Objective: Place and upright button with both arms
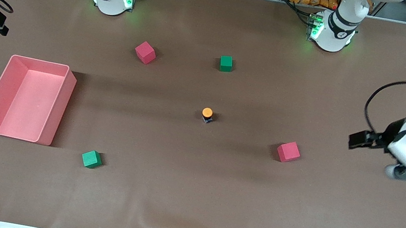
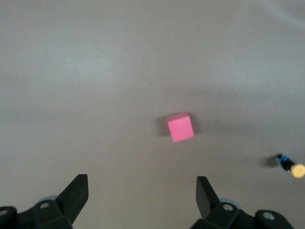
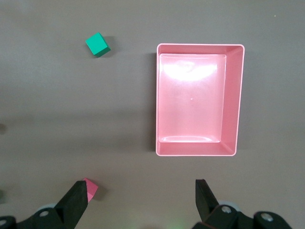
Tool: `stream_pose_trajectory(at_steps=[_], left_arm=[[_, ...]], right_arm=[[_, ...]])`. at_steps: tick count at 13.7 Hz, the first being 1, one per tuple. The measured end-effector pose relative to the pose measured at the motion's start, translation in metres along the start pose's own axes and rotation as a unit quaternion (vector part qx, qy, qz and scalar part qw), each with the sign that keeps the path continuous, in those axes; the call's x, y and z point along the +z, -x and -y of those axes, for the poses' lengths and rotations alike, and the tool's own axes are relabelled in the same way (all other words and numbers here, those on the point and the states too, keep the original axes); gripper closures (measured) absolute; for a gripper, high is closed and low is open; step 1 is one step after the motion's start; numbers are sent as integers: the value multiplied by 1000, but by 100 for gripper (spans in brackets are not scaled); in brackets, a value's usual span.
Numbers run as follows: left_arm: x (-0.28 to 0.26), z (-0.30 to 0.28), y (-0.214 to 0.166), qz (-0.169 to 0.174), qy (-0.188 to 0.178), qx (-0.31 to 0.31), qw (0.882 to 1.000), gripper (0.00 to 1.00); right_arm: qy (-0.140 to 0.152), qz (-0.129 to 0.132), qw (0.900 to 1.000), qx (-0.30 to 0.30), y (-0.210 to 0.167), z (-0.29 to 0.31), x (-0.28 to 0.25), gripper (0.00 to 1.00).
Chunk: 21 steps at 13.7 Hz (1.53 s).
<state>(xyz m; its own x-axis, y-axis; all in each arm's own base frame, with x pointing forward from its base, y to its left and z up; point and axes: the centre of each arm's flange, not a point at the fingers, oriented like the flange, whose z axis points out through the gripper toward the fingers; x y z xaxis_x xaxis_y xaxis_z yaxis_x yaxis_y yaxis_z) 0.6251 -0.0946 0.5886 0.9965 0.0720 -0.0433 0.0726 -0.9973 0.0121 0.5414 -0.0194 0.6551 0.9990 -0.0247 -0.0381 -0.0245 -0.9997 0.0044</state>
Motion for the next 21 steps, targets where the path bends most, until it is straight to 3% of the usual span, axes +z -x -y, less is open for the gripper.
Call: stream_pose_trajectory(at_steps=[4,7,21], left_arm=[[-26,31,64,6,4,-10,1000,0],[-34,65,86,12,6,-3,1000,0],[-38,90,80,10,8,45,999,0]], right_arm=[[0,1,1000,0,0,0,1,0],[0,2,1000,0,0,0,1,0],[0,4,1000,0,0,0,2,0]])
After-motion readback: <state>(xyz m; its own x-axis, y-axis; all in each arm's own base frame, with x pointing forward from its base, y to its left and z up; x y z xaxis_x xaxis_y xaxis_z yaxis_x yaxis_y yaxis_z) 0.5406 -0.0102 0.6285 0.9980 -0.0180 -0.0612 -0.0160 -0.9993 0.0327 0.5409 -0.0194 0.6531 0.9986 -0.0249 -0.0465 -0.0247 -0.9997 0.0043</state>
